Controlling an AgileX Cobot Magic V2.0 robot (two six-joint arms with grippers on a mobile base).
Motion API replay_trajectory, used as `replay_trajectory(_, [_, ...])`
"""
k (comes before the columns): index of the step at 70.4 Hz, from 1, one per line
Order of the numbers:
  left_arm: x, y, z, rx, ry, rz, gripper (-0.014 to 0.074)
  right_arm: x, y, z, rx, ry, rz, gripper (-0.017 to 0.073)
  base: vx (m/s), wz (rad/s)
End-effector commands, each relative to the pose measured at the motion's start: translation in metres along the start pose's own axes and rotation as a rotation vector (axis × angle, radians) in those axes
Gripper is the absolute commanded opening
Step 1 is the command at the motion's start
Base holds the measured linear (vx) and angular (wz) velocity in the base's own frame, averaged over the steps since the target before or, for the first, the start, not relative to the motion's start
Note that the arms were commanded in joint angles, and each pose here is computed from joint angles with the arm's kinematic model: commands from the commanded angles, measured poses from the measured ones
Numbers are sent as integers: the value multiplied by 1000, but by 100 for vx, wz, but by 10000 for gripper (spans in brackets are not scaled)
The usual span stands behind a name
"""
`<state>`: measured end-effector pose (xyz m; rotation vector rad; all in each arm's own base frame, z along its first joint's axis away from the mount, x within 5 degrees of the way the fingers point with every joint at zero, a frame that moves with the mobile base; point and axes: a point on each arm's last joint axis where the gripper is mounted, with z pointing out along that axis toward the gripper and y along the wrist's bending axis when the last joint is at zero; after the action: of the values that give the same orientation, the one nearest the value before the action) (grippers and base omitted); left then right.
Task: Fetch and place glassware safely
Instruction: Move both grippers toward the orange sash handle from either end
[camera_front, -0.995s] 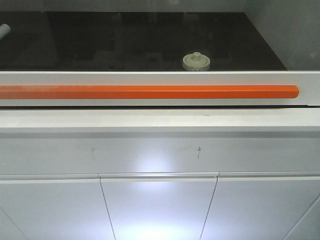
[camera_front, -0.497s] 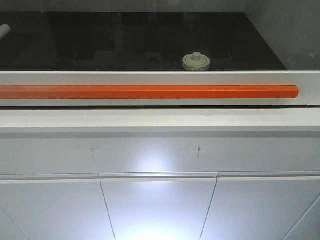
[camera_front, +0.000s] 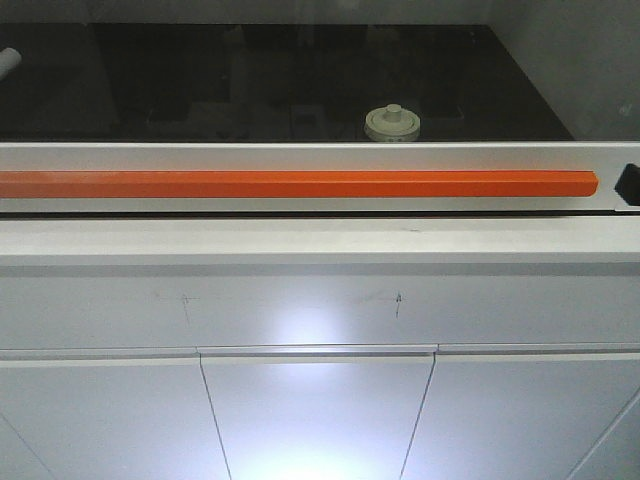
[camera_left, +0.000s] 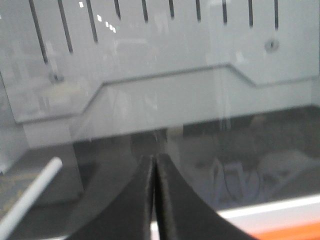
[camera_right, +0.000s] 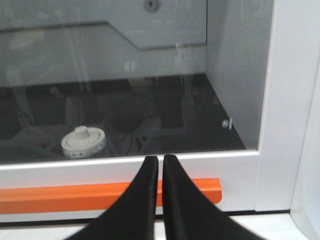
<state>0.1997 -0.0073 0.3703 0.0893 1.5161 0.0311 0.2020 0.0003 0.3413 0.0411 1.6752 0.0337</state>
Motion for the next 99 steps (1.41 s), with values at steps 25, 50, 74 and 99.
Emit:
replay_trajectory(25, [65, -6, 32, 11, 6, -27, -7, -2, 1, 34, -8, -107, -110, -1, 0, 0])
replay_trajectory(50, [112, -10, 38, 18, 37, -55, -7, 25, 12, 77, -133, -149, -205, -1, 0, 0])
replay_trajectory(74, [120, -11, 42, 20, 64, -50, -7, 41, 17, 82, -201, -205, -144, -1, 0, 0])
replay_trajectory(99, [118, -11, 42, 20, 41, -55, -7, 89, 11, 57, -155, -211, -133, -1, 0, 0])
